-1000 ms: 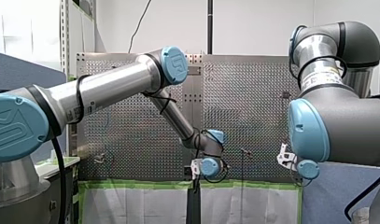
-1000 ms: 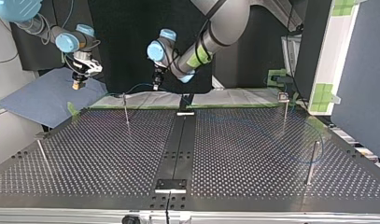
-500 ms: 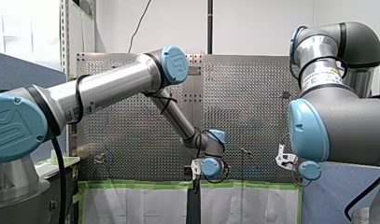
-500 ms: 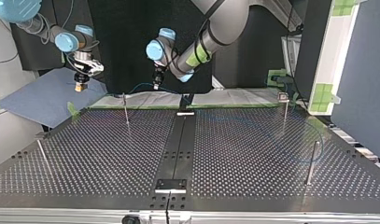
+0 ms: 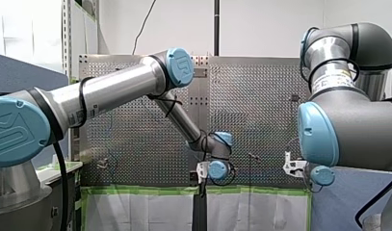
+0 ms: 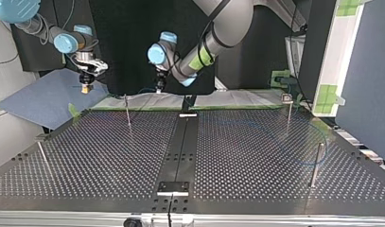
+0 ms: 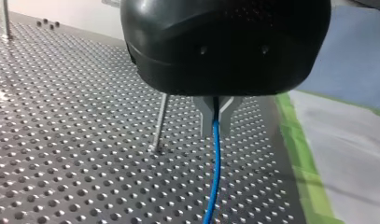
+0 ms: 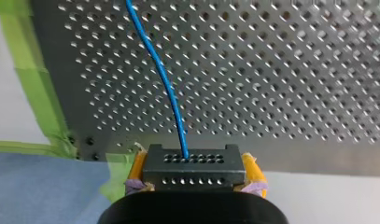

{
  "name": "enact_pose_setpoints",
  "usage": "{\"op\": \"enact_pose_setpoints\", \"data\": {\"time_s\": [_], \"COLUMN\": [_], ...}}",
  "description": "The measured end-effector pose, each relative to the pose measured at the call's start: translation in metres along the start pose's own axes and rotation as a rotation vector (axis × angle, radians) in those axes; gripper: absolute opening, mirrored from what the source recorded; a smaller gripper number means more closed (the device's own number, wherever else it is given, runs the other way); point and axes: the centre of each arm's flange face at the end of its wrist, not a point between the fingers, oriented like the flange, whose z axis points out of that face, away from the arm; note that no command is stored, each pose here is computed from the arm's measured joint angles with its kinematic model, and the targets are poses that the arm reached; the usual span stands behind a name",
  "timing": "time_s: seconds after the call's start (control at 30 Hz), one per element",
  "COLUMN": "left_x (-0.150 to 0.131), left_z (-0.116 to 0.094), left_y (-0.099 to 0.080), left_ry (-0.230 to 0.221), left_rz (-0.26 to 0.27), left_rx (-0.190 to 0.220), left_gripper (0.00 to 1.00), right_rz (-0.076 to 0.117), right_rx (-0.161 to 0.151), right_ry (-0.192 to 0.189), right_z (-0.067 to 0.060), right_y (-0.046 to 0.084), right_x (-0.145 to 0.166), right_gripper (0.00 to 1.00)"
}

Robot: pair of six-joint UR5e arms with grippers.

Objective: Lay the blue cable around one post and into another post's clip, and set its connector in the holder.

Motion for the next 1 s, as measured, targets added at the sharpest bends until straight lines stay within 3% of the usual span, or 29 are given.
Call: {"op": "enact_pose_setpoints", "data": {"time_s": [0.23,0.37,0.43,0.53,0.7,0.87,1.0], "left_x": [-0.011,-0.013,-0.013,-0.013,-0.013,-0.016,-0.015], "left_z": [0.011,0.014,0.015,0.015,0.015,0.018,0.016], "left_y": [0.001,0.003,0.004,0.005,0.004,0.004,0.003], "left_ry": [-0.017,-0.013,-0.012,-0.010,-0.002,0.003,0.017], "left_rz": [-0.038,-0.051,-0.056,-0.061,-0.061,-0.065,-0.053], "left_rx": [-0.001,0.002,0.001,0.000,0.016,0.029,0.029], "left_gripper": [0.00,0.00,0.00,0.00,0.00,0.00,0.00], "right_rz": [-0.074,-0.109,-0.116,-0.116,-0.092,-0.071,-0.069], "right_rx": [0.047,0.052,0.053,0.054,0.069,0.113,0.155], "right_ry": [0.037,0.046,0.041,0.033,0.047,0.068,0.072], "right_z": [0.010,0.013,0.012,0.010,0.009,0.012,0.012], "right_y": [0.007,0.023,0.030,0.044,0.060,0.059,0.052], "right_x": [0.006,0.009,0.009,0.008,0.009,0.012,0.012], "right_gripper": [0.19,0.19,0.19,0.19,0.19,0.19,0.19]}}
